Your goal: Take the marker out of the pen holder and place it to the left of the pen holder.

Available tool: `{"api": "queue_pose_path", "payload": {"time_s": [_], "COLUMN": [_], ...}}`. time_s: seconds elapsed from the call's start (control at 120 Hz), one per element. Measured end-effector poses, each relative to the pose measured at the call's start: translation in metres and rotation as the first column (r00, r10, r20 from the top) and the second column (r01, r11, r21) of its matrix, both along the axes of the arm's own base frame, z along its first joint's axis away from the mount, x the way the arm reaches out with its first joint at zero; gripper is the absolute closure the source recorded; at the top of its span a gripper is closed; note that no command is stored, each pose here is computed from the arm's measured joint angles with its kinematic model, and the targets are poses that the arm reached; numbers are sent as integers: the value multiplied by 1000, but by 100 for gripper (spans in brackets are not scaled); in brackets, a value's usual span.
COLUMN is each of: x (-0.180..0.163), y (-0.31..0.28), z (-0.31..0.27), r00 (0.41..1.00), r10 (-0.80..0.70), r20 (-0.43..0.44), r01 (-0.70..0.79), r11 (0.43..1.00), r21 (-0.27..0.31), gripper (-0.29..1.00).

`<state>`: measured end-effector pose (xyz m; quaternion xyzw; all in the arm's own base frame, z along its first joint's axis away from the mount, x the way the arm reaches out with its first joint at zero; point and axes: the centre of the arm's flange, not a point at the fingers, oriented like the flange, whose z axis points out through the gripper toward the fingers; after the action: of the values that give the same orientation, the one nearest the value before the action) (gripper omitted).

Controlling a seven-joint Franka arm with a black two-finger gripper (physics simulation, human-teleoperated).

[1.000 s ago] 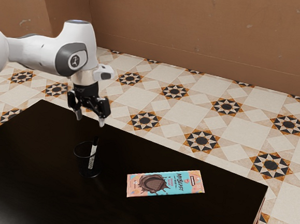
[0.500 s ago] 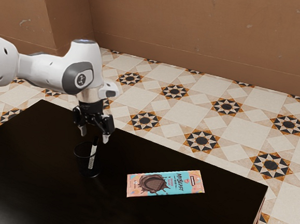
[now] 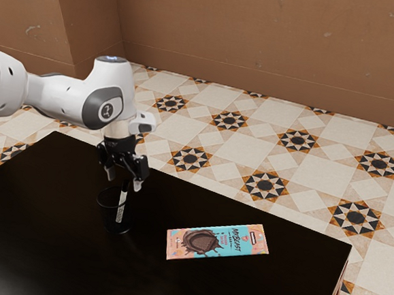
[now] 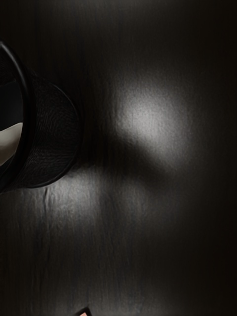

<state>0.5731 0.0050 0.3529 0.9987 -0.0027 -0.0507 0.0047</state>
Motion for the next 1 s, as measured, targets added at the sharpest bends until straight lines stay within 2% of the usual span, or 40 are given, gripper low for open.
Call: {"api": "queue_pose_path", "payload": {"time_s": [0.117,0.325,0.533,0.633,0.758,0.825,0.95,1.0], "x": [0,-2,-2,-5,-13,-16,-29,-36], "y": [1,1,2,5,14,19,28,40], "z": [-3,-8,-5,6,15,39,124,146], "r00": [1000,1000,999,999,999,998,979,974], "r10": [-5,-14,-32,-36,-32,-35,-65,-58], "r20": [-5,-15,-12,3,10,52,191,218], "r01": [5,14,32,36,32,33,45,30], "r11": [1000,1000,999,999,999,998,993,991], "r21": [0,-1,13,20,33,48,108,132], "gripper": [13,22,58,67,72,74,76,77]}}
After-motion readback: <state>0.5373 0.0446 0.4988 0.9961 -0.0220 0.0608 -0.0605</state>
